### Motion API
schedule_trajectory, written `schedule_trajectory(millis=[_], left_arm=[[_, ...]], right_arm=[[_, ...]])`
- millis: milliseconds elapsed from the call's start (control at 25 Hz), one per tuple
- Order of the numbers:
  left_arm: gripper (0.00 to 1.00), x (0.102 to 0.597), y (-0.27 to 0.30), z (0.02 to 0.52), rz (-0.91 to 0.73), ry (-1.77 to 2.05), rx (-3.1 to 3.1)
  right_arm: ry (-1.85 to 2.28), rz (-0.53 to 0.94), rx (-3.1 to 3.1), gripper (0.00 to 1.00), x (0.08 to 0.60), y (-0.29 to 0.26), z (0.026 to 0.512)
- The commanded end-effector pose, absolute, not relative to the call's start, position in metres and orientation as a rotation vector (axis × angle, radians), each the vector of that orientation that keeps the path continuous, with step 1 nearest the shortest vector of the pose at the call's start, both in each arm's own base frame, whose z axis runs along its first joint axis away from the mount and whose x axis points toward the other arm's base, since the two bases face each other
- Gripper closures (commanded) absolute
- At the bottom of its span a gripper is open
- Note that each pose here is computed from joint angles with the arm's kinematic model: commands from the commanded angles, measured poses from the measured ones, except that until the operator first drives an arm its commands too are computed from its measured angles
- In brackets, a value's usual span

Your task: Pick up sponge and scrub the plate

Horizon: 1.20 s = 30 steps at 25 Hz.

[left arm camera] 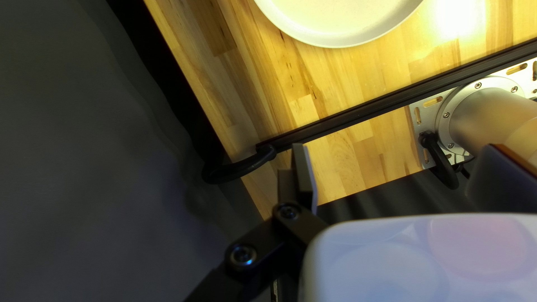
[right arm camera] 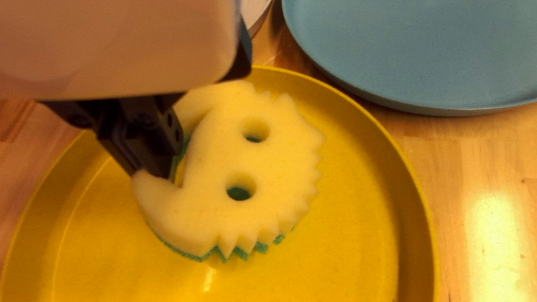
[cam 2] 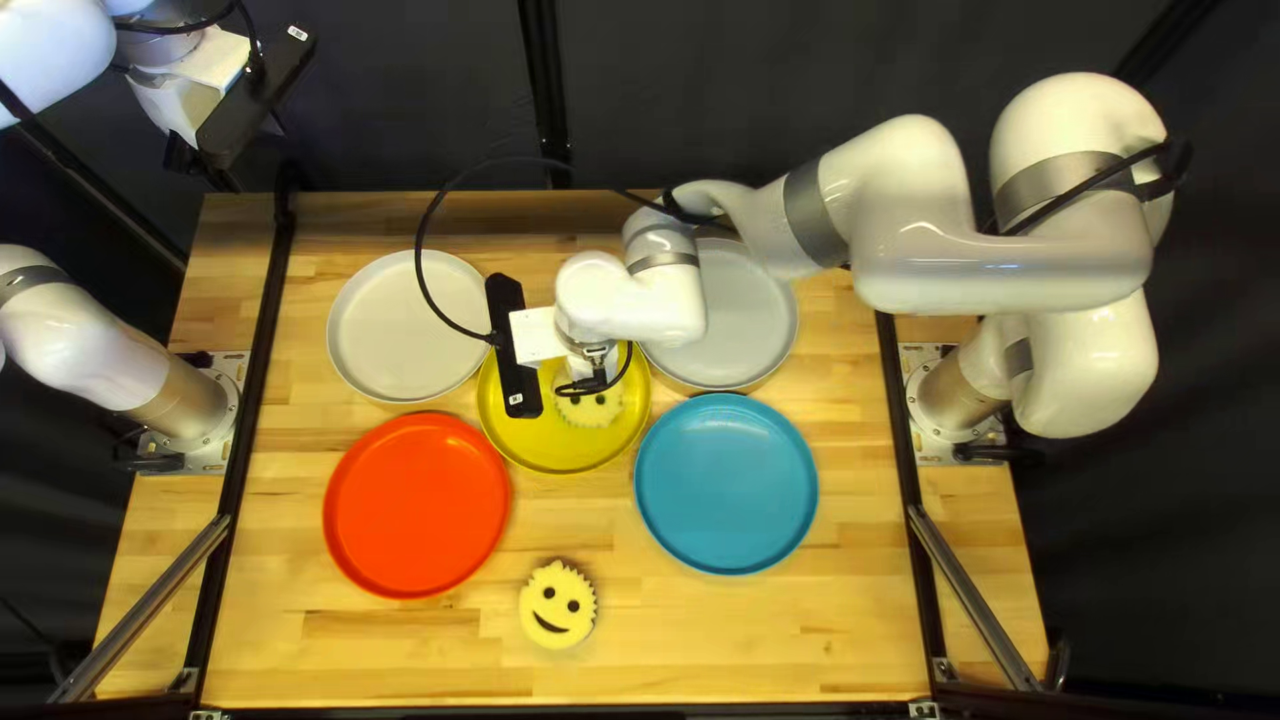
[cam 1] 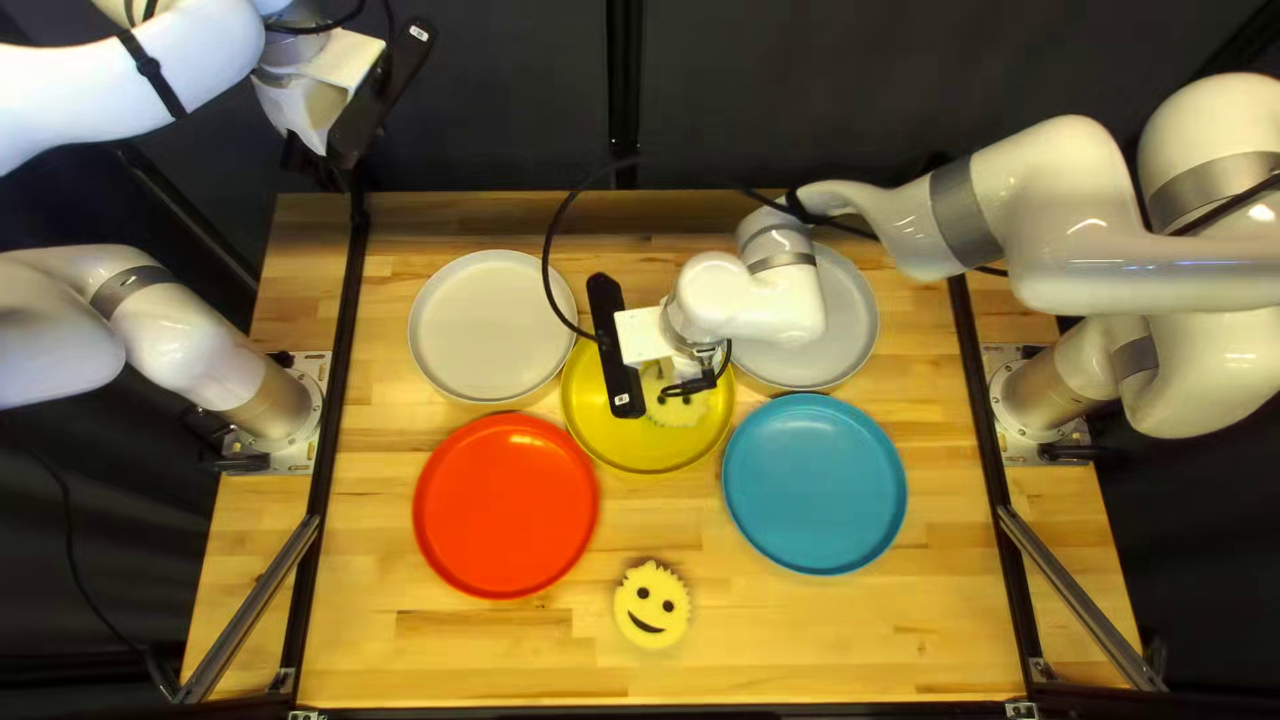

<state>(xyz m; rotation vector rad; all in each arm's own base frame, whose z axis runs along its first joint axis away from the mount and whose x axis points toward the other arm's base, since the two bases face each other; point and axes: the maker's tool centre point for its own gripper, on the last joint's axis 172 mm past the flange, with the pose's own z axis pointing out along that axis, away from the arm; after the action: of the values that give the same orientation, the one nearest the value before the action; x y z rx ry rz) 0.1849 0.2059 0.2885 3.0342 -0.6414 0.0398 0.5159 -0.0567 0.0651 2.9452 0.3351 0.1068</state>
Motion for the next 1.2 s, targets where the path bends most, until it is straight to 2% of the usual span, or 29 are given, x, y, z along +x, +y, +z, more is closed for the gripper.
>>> schedule_trajectory(millis=[40, 320, 920, 1200], left_arm=[[0.00, 0.185, 0.206, 0.289, 0.040, -0.641, 3.034], [0.00, 0.185, 0.206, 0.289, 0.040, -0.641, 3.034], [0.00, 0.185, 0.206, 0.289, 0.040, -0.641, 3.034], [0.00, 0.185, 0.206, 0.289, 0.040, -0.641, 3.034]], right_arm=[[0.347, 0.136, 2.916, 1.00, 0.516, -0.080, 0.068], [0.392, 0.174, 2.882, 1.00, 0.520, -0.102, 0.066], [0.596, 0.116, 2.875, 1.00, 0.515, -0.033, 0.057], [0.615, 0.098, 2.876, 1.00, 0.518, -0.041, 0.054]])
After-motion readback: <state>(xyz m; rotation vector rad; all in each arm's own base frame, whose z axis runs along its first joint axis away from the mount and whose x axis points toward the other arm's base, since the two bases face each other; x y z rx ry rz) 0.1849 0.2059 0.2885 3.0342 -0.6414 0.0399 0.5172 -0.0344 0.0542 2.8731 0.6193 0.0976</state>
